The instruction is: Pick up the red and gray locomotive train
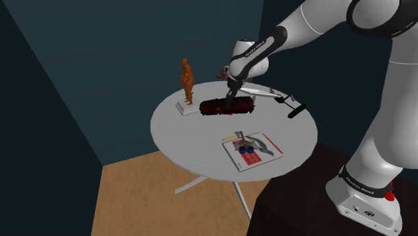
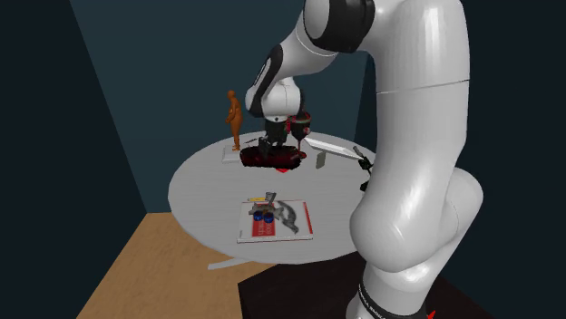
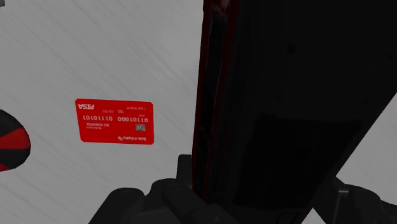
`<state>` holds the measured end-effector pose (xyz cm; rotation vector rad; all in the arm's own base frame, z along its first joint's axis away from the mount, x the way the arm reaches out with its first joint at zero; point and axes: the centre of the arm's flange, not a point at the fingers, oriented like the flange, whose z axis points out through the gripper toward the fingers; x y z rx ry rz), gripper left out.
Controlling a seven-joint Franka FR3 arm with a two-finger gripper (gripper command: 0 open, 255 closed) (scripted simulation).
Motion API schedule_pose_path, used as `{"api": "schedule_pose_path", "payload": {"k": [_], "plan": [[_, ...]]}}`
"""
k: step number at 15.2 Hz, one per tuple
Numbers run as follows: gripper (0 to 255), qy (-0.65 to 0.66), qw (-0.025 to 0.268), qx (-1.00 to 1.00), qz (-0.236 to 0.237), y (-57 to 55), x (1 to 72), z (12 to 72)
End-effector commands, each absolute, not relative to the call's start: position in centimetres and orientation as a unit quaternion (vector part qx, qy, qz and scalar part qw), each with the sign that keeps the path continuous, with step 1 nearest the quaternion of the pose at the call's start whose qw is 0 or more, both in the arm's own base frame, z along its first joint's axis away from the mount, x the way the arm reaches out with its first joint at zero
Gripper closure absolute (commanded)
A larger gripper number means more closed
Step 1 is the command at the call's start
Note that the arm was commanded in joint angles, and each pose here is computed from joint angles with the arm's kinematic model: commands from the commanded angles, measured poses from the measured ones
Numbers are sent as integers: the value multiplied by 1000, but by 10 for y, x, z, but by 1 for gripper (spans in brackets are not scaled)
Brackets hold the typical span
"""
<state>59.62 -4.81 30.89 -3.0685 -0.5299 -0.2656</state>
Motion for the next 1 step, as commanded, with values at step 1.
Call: {"api": "schedule_pose_path", "payload": {"k": [1], "plan": [[255, -169, 8, -982, -86, -48, 597, 313]]}}
